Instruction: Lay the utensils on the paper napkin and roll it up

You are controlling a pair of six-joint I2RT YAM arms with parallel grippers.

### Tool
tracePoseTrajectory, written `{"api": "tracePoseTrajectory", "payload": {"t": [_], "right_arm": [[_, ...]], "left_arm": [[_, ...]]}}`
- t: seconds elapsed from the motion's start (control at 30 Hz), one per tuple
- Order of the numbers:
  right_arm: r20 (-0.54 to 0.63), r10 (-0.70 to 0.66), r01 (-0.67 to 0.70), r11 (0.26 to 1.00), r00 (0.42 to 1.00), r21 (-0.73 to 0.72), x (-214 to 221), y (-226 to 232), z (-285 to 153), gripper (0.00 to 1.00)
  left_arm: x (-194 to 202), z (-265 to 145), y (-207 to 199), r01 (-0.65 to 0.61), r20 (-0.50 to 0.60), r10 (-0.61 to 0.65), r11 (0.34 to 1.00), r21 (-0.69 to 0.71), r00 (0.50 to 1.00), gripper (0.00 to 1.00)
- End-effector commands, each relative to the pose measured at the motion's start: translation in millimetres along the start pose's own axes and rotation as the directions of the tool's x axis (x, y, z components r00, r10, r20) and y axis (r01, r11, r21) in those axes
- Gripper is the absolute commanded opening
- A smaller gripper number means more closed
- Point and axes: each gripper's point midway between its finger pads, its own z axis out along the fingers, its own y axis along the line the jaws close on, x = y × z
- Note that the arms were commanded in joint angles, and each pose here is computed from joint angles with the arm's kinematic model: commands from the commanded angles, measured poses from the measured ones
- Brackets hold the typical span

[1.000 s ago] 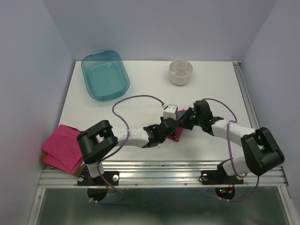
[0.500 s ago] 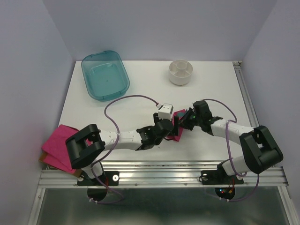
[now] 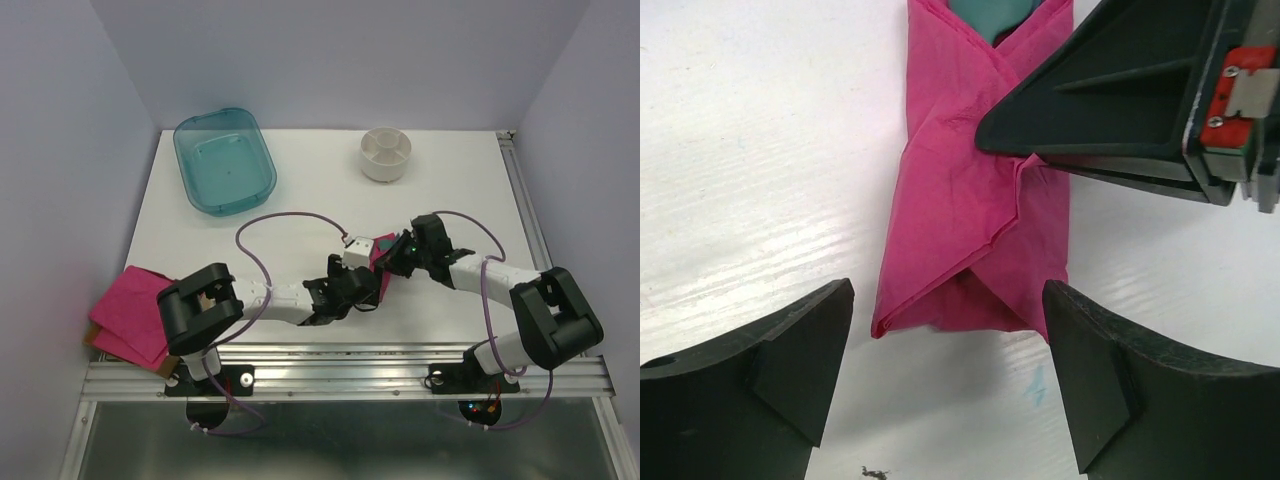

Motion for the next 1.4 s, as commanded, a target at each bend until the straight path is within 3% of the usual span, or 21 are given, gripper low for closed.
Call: {"api": "tracePoseTrajectory", "payload": {"t": [0.0, 0.2, 0.4, 0.73, 1.23, 1.37], "right_arm": [[0.048, -0.007, 0.009, 0.999, 0.999, -0.033, -14, 12, 1, 0.01], [0.055, -0.01, 0.012, 0.999, 0.998, -0.032, -15, 12, 0, 0.01], [0.068, -0.015, 0.016, 1.0, 0.998, -0.024, -17, 13, -3, 0.01], [0.062, -0.007, 0.008, 1.0, 0.998, -0.017, -15, 8, 1, 0.01], [0.073, -0.009, 0.01, 1.0, 0.997, -0.008, -26, 15, 14, 0.01], [0.078, -0.011, 0.012, 1.0, 0.997, -0.01, -27, 17, 13, 0.01]], "left_arm": [[-16, 9, 2, 0.019, 0.021, -0.018, 0.998, -0.052, 1.0, 0.88], [-15, 20, 10, 0.02, 0.003, -0.019, 0.996, -0.09, 1.0, 0.88], [-1, 27, 33, 0.036, -0.045, -0.042, 0.99, -0.14, 0.998, 0.81], [5, 31, 54, 0.024, -0.065, -0.037, 0.983, -0.181, 0.997, 0.8], [-52, -14, 25, 0.067, 0.036, -0.064, 0.995, -0.072, 0.997, 0.79], [-55, -23, 13, 0.059, 0.031, -0.058, 0.997, -0.042, 0.998, 0.69]]}}
